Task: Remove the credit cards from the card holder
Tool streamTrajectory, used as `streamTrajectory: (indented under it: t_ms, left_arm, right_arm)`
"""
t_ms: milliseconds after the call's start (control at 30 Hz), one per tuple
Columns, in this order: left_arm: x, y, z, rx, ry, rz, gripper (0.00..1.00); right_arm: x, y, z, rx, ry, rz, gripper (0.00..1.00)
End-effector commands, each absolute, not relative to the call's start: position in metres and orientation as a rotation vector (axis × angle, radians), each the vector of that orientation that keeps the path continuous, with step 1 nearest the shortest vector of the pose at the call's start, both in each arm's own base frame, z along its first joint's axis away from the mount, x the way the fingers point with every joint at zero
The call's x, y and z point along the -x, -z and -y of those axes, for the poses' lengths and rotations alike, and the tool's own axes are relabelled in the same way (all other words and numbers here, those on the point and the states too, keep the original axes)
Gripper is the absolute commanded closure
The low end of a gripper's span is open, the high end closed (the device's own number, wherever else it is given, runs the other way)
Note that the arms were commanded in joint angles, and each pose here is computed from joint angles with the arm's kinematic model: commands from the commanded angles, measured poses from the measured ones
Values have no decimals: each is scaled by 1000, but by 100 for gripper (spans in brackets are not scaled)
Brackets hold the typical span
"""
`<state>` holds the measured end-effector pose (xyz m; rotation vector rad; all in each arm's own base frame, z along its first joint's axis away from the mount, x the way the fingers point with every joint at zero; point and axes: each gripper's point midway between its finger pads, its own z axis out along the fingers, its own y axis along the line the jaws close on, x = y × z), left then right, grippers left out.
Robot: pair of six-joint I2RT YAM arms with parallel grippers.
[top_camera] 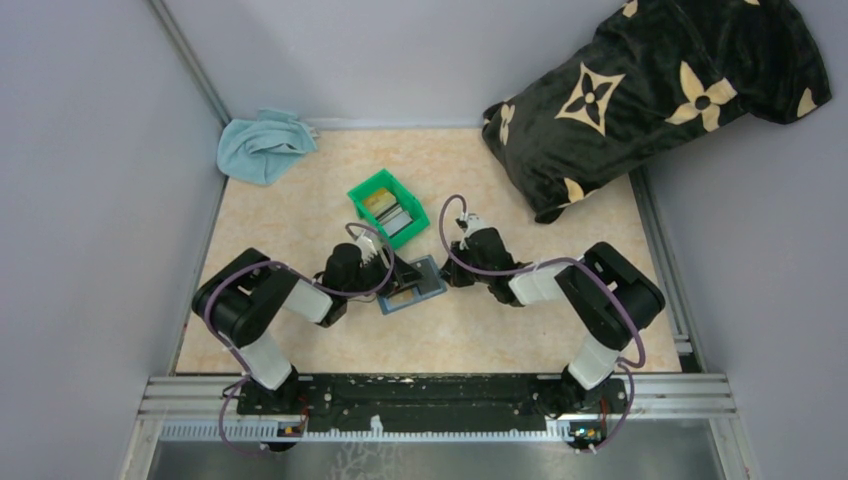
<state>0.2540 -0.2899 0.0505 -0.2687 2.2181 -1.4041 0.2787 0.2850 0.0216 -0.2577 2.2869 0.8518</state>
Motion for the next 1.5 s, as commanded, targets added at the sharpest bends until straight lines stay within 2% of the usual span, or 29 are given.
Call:
streamTrajectory:
  t_ms: [0, 400, 467, 667, 700, 767, 900, 1000, 1267, 1467]
  left_arm:
    - [-255, -81, 306, 192, 1541, -2102, 41]
    - [-253, -67, 306, 227, 1545, -2141, 45]
    - [-252, -65, 304, 226, 1544, -2144, 52]
    - [-248, -62, 299, 231, 1541, -2155, 81]
    - [-247, -62, 298, 232, 1540, -2156, 82]
    - [-247, -60, 295, 236, 1536, -2159, 81]
    - [-246, -59, 291, 239, 1532, -2163, 63]
    - [-246, -57, 288, 245, 1528, -2167, 56]
    - [-244, -53, 278, 266, 1522, -2170, 55]
    - [-242, -50, 268, 283, 1513, -2172, 58]
  right_arm:
    - [-207, 20, -292, 385, -902, -2514, 100]
    - [-202, 11, -295, 407, -883, -2505, 100]
    - [-203, 12, -295, 404, -872, -2507, 100]
    - [-204, 19, -294, 382, -861, -2528, 100]
    - [-205, 20, -293, 376, -858, -2532, 100]
    - [-207, 20, -292, 364, -863, -2531, 100]
    - [-211, 21, -289, 333, -868, -2533, 100]
    - [-216, 21, -284, 310, -864, -2534, 100]
    - [-225, 24, -272, 257, -853, -2536, 100]
    - [-229, 26, -265, 240, -837, -2539, 100]
